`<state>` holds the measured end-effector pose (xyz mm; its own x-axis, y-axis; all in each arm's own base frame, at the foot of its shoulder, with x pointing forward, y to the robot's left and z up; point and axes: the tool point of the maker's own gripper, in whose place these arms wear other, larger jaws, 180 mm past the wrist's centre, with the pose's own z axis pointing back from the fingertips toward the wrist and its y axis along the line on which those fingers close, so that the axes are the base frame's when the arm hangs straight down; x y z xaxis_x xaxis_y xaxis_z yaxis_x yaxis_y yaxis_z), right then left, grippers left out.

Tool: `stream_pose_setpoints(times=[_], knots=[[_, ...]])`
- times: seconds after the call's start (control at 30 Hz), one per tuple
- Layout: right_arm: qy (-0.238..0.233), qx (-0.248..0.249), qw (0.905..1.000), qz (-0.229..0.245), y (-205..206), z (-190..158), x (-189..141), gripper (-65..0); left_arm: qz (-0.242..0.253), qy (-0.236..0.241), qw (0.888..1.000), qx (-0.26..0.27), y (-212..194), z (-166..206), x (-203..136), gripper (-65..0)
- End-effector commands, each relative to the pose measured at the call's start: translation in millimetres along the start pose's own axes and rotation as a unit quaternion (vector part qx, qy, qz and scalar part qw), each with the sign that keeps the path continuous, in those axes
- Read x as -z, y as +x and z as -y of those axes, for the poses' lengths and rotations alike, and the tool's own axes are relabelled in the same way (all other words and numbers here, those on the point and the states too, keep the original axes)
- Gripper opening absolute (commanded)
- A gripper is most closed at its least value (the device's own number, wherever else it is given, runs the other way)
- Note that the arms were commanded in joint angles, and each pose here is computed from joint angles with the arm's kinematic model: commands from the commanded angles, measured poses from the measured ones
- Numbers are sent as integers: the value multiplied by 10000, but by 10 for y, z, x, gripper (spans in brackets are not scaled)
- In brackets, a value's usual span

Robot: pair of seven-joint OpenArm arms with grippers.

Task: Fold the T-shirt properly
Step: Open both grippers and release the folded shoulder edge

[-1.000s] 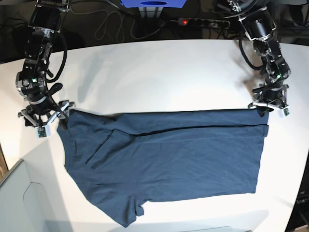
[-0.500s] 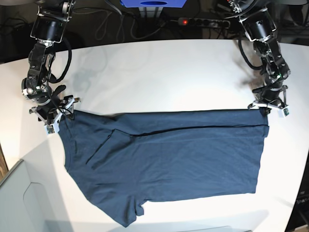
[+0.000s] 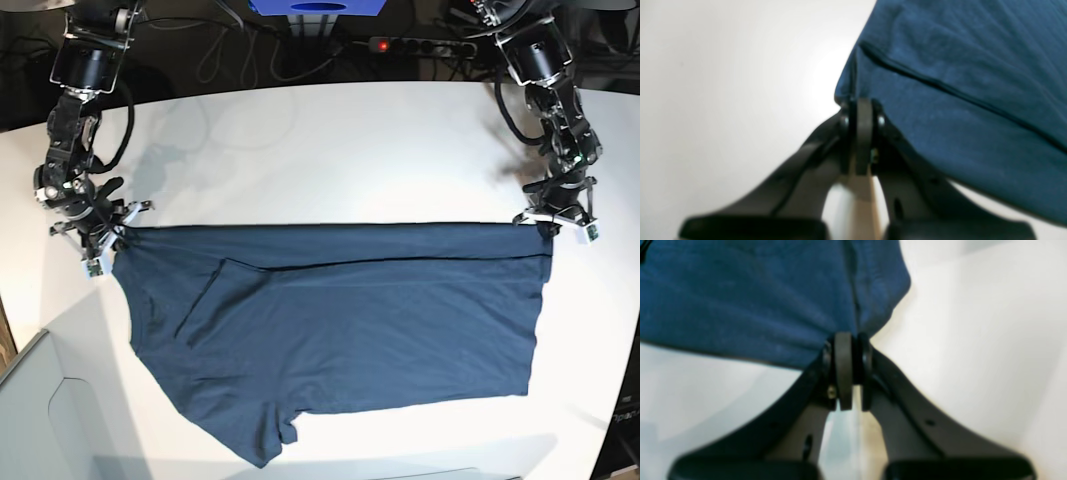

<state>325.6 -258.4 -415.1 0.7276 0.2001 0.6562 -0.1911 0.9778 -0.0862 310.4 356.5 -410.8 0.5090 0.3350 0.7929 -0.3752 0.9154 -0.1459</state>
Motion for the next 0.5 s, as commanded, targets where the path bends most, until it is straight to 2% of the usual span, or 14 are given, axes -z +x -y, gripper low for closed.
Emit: stream_pose_setpoints(times=[0.0, 0.17, 0.47], knots=[[-97, -124, 9995, 261, 201, 107, -72, -648, 193, 63, 9997, 139, 170, -43, -43, -650], [-54, -659, 9975, 266, 220, 108, -266, -648, 425, 26, 9982, 414, 264, -5, -255, -650], [-296, -1203, 9905, 605, 550, 16, -615, -648, 650, -4, 9950, 758, 348, 33, -521, -650]])
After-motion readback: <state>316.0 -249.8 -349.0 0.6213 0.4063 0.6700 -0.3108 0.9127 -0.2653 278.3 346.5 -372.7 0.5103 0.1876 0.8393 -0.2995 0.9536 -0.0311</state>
